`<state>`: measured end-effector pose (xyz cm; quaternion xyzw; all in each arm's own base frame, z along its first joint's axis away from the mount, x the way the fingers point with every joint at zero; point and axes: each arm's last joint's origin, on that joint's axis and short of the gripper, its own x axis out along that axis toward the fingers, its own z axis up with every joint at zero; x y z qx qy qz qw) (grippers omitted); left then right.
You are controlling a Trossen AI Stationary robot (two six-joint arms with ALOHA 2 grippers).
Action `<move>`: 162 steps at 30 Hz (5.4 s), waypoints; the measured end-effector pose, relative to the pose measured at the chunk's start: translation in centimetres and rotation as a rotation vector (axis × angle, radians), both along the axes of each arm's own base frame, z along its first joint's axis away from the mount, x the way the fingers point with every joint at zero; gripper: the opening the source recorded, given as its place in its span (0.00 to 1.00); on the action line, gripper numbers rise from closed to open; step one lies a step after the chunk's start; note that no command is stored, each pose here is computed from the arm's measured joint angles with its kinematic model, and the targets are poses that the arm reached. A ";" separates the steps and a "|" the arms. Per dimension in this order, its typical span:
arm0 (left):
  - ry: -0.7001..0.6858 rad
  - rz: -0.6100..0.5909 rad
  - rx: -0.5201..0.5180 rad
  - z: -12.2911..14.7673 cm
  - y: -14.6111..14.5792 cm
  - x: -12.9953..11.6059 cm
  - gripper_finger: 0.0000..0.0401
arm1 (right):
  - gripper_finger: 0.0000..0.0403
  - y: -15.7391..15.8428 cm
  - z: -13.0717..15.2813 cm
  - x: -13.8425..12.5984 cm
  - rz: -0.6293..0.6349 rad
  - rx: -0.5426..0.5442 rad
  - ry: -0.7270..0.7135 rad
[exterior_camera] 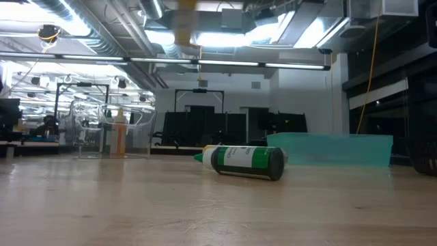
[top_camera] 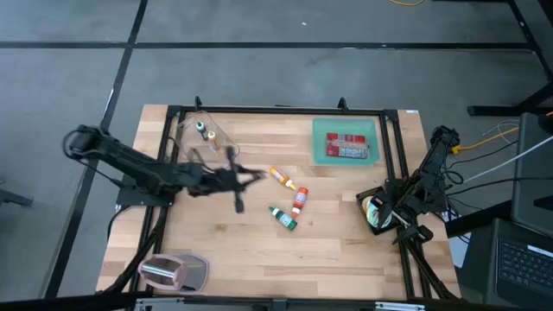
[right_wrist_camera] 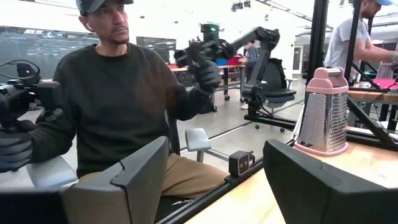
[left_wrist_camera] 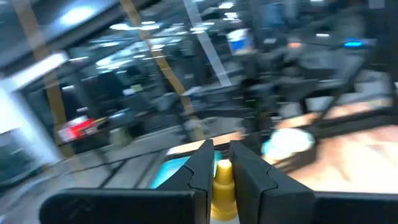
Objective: Pick & Place Food Item
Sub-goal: Put the bottom yellow food coloring bottle into the transparent bin, then put the green food coloring bottle into the transparent bin
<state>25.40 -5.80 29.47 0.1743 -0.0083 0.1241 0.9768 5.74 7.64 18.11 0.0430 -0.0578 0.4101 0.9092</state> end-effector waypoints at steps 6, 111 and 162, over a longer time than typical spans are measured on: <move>-0.064 0.211 -0.048 -1.2 2.3 -6.0 0.07 | 0.64 0.0 0.0 0.0 -0.009 -0.004 -0.005; 0.003 0.450 -0.361 -16.9 15.7 -11.2 0.07 | 0.64 0.0 0.0 0.1 -0.026 -0.014 -0.015; -0.441 -0.108 -0.160 -9.5 12.7 -10.0 0.28 | 0.64 -0.1 0.0 0.1 -0.033 -0.031 -0.034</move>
